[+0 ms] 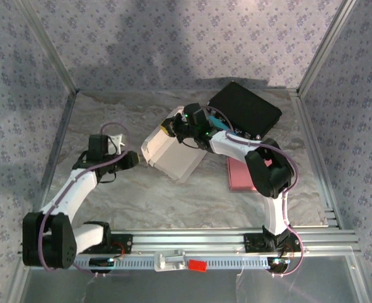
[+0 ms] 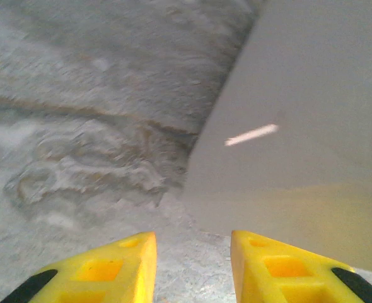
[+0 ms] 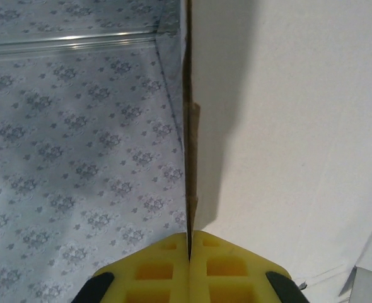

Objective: Fold the paper box

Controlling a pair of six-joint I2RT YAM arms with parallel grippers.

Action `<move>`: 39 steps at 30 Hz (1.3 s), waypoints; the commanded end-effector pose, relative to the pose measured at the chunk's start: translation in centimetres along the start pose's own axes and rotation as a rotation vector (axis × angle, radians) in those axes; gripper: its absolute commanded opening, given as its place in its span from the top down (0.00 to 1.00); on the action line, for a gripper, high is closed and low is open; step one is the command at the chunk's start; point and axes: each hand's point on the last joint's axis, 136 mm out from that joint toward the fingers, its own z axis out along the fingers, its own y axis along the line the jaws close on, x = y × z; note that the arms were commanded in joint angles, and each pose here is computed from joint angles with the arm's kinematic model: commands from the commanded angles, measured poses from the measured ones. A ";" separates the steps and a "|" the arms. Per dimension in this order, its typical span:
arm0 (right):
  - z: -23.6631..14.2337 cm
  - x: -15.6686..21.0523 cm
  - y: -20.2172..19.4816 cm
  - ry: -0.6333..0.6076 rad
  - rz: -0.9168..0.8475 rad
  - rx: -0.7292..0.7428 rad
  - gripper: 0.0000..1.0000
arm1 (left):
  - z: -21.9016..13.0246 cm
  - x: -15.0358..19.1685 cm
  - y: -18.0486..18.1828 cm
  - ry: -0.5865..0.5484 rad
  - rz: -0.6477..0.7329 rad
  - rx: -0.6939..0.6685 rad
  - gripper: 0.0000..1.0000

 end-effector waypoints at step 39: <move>0.0 0.6 -1.9 0.077 0.035 -0.072 1.00 | 4.2 -1.0 -4.1 -0.013 0.317 0.090 0.58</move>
